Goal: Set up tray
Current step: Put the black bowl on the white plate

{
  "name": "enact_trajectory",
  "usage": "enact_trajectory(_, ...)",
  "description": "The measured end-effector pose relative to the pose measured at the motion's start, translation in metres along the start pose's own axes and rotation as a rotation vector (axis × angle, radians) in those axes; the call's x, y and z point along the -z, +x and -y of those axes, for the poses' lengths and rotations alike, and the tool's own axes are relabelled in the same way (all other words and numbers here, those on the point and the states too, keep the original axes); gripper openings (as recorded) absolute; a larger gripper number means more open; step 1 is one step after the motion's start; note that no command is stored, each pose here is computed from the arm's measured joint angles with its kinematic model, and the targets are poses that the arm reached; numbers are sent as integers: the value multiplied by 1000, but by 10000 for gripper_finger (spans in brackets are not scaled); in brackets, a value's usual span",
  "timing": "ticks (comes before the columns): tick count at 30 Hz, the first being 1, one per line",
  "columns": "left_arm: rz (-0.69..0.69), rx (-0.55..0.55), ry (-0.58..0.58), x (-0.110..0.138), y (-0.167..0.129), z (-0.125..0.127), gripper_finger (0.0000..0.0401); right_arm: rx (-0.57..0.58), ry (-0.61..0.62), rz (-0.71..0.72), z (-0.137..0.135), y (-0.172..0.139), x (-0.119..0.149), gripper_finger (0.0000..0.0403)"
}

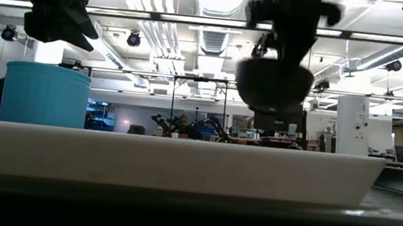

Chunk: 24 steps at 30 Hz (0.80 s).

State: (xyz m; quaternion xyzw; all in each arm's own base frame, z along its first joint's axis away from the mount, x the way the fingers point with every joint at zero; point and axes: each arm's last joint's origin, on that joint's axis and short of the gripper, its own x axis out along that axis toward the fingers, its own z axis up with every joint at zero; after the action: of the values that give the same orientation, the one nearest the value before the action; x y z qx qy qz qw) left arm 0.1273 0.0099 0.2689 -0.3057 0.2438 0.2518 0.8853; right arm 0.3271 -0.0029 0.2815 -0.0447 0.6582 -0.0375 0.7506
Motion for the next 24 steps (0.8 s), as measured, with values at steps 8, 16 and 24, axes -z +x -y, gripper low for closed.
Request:
enact_trajectory(8,1,2,0,0,0,0,120,-159,-303,64,-90,-15,-18,8)
enact_trajectory(16,2,7,-2,0,0,0,120,-161,-523,78,-137,-4,-52,8)
enact_trajectory(24,-17,27,-2,0,0,1,120,-155,-765,51,-159,0,-78,8)
